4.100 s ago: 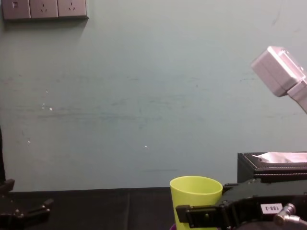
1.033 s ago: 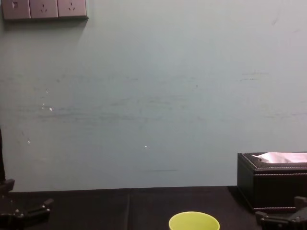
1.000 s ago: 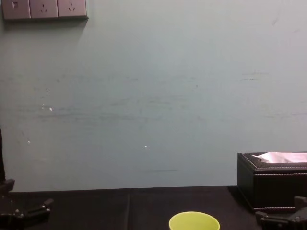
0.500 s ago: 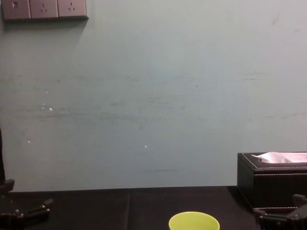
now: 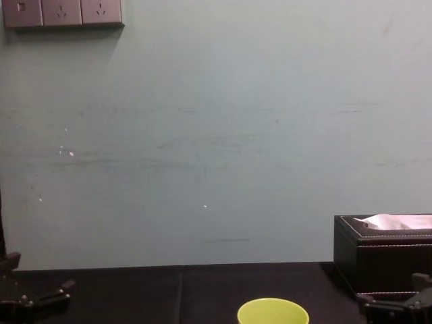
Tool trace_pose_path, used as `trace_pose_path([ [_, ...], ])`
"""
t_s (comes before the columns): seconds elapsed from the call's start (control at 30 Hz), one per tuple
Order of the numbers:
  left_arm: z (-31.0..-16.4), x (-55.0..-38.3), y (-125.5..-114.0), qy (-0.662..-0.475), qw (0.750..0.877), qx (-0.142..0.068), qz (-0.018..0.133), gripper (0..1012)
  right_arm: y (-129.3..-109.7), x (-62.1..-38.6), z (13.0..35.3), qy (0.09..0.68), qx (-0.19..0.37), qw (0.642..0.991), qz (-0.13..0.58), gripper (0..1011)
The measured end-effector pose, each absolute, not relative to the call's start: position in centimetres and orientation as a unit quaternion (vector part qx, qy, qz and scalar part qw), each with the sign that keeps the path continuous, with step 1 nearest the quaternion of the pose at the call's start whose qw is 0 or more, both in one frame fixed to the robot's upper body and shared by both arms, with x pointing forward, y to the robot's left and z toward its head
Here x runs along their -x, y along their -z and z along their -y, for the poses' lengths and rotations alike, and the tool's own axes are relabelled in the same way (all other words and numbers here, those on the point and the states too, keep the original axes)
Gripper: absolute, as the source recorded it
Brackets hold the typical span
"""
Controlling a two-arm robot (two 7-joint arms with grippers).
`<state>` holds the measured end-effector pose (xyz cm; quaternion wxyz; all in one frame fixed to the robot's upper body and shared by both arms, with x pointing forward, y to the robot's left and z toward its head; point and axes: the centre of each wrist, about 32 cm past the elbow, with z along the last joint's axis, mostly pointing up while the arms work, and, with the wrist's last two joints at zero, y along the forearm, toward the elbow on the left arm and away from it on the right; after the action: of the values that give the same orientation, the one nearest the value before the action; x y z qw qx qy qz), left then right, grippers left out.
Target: Stack the three plastic cups sequentially using one hand.
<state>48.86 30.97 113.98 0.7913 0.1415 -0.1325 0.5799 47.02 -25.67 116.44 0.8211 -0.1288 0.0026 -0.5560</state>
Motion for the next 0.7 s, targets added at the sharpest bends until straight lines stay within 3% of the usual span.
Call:
trace_pose_path([
  [0.7, -30.97, -48.86, -113.98, -0.58, 0.791, -0.142, 0.132, 1000, -116.48, -47.02, 25.66, 0.556, 0.128, 0.821, -0.002, 1004],
])
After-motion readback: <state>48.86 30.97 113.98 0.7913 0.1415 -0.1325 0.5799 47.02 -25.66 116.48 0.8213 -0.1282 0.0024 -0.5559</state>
